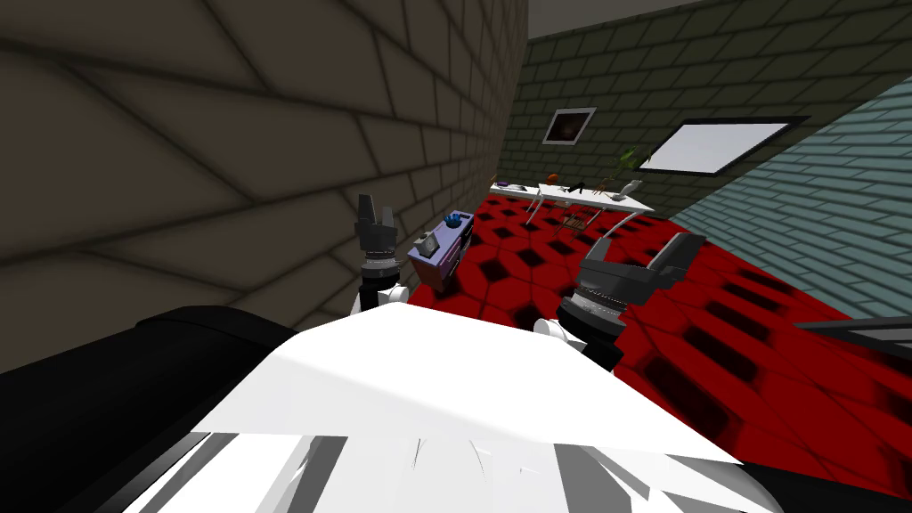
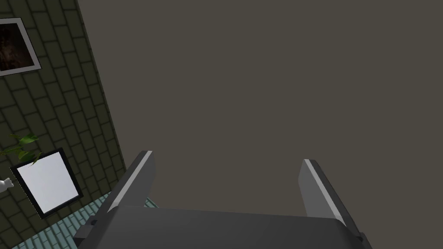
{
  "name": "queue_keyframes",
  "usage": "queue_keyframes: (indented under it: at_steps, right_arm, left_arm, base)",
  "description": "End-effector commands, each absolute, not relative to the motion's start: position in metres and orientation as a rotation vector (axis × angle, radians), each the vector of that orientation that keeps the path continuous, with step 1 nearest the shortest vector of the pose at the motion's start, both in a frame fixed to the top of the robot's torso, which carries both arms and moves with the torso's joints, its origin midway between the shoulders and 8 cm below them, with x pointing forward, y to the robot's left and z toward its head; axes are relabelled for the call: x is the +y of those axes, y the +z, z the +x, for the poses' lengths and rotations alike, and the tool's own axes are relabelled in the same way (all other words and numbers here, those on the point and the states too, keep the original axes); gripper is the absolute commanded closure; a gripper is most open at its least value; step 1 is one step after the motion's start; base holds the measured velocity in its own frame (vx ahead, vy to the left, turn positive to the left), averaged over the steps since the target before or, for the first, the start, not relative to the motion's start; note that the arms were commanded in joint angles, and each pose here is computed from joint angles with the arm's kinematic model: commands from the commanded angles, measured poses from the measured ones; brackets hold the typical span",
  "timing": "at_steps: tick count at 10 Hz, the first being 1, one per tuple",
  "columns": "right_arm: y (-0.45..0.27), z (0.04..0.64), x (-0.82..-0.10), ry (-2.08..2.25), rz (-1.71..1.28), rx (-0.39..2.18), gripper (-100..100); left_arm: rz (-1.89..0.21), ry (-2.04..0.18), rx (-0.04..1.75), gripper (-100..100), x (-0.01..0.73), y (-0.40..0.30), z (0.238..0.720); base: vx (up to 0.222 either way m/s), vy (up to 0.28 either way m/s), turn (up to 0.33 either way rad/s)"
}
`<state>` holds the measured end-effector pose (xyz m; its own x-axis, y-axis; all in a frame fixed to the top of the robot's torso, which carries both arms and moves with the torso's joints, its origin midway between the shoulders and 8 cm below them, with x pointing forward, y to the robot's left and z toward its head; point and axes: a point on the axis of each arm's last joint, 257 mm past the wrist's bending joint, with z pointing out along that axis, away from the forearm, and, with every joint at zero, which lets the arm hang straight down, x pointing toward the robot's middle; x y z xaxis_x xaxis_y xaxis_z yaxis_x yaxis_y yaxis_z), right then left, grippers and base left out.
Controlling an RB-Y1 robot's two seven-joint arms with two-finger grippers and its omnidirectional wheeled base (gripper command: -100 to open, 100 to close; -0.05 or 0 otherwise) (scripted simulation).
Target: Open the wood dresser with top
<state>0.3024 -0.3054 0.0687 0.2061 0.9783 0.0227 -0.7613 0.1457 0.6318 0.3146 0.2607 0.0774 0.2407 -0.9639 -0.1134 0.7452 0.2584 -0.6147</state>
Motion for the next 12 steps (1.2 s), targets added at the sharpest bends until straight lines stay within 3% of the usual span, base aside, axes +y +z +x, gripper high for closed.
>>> queue_keyframes:
  at_steps: [1, 9, 10, 12]
  right_arm:
    - [0.069, 0.302, -0.305, 1.314, 0.589, 0.447, 0]
    - [0.069, 0.302, -0.305, 1.314, 0.588, 0.447, 0]
    - [0.069, 0.302, -0.305, 1.314, 0.588, 0.447, 0]
    - [0.069, 0.302, -0.305, 1.314, 0.589, 0.447, 0]
  left_arm:
    - [-0.490, -1.235, 0.531, 0, 0.261, 0.077, 0.315]
    - [-0.490, -1.235, 0.531, 0, 0.261, 0.078, 0.315]
    - [-0.478, -1.241, 0.565, -100, 0.257, 0.072, 0.317]
    - [-0.473, -1.250, 0.622, -100, 0.252, 0.061, 0.323]
  base:
    - [0.000, 0.000, 0.000]
    - [0.000, 0.000, 0.000]
    - [0.021, -0.003, -0.015]
    - [0.047, -0.005, -0.029]
